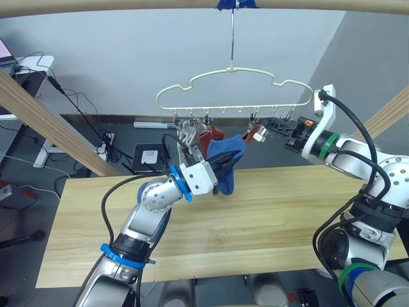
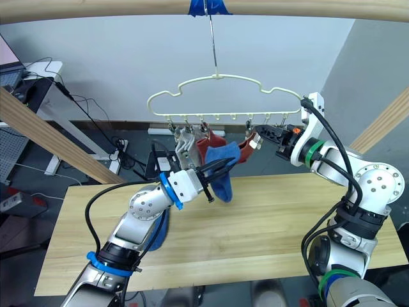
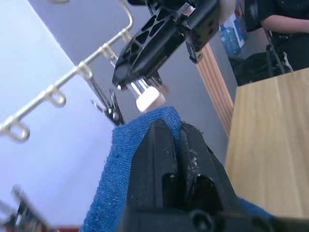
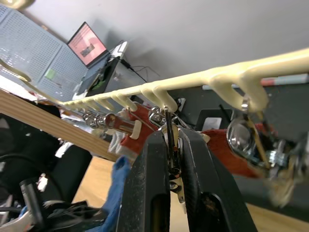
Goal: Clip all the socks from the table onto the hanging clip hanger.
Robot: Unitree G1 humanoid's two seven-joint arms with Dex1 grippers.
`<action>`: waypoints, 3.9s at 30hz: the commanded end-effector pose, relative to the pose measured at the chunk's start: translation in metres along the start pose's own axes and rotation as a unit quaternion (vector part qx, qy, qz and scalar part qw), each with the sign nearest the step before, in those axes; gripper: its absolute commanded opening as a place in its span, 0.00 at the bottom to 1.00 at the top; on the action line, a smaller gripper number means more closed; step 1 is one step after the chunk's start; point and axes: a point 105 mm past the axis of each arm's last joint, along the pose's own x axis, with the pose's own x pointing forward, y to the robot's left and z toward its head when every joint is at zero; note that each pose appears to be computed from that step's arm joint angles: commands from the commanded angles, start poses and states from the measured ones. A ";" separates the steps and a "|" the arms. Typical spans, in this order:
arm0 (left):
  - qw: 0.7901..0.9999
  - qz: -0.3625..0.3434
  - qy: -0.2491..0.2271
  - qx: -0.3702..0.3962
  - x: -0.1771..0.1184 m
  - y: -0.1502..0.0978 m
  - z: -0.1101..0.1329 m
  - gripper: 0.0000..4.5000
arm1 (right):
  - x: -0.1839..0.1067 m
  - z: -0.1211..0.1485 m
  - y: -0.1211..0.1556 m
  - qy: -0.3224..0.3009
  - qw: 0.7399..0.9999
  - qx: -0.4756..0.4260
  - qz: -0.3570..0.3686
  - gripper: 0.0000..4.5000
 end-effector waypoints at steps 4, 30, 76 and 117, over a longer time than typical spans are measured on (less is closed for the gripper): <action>0.999 -0.002 -0.030 0.016 0.020 -0.004 0.008 0.00 | -0.001 0.007 0.012 -0.026 0.999 0.014 0.013 0.01; 0.999 0.016 -0.021 -0.023 0.025 -0.004 0.005 0.00 | -0.006 0.011 0.017 -0.028 0.998 0.047 0.002 0.01; 0.997 0.034 -0.013 -0.071 0.020 0.012 0.008 0.80 | -0.062 -0.015 -0.022 0.015 0.963 -0.238 -0.128 1.00; 0.972 0.030 0.012 -0.232 -0.038 0.023 0.049 1.00 | -0.021 -0.011 -0.002 -0.219 0.856 -0.393 -0.253 0.50</action>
